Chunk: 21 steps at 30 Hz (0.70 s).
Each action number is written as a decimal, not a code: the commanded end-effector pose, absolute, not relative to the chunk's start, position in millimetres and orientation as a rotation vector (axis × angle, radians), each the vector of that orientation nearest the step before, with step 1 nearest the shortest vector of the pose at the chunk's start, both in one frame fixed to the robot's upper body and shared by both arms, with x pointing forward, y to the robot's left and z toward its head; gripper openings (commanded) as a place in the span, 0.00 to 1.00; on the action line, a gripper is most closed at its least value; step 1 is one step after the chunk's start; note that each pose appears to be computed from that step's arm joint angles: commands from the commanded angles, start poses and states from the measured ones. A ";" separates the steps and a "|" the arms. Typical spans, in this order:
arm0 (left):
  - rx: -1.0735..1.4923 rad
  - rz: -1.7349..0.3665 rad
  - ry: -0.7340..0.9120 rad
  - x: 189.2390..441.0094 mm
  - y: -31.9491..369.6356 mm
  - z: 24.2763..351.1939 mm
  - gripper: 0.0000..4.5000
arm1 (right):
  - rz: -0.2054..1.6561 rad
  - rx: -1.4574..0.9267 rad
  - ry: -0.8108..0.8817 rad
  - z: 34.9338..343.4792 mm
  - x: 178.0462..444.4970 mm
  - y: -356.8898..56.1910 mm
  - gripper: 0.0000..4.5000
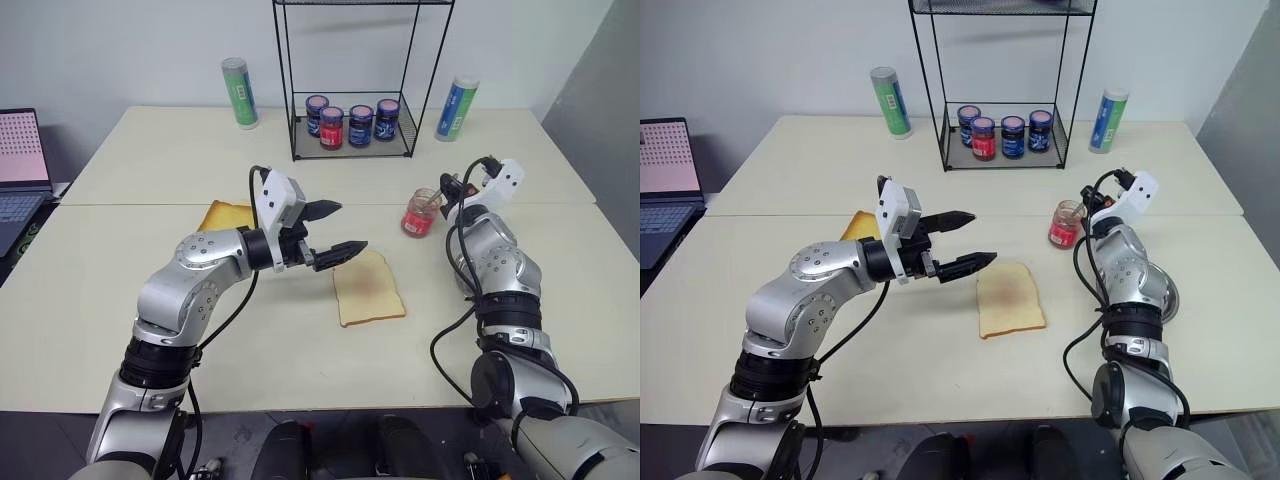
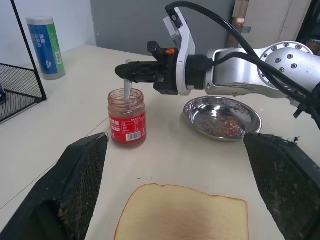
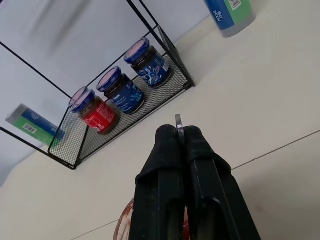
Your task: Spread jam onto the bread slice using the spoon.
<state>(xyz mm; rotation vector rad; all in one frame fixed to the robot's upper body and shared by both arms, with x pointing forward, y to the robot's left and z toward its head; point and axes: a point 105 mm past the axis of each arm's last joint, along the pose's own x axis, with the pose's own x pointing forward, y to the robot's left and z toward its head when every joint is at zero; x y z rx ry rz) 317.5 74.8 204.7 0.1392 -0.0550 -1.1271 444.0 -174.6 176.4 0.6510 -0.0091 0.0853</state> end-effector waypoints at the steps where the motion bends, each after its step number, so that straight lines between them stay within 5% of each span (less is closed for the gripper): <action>1: 0.159 -1.127 -0.115 314.9 75.5 218.6 1.00 | 0.104 0.674 -0.106 208.0 442.0 -178.8 0.01; 21: 0.168 -1.139 -0.105 313.9 77.0 217.0 1.00 | 0.066 0.838 -0.159 218.1 438.2 -195.4 0.01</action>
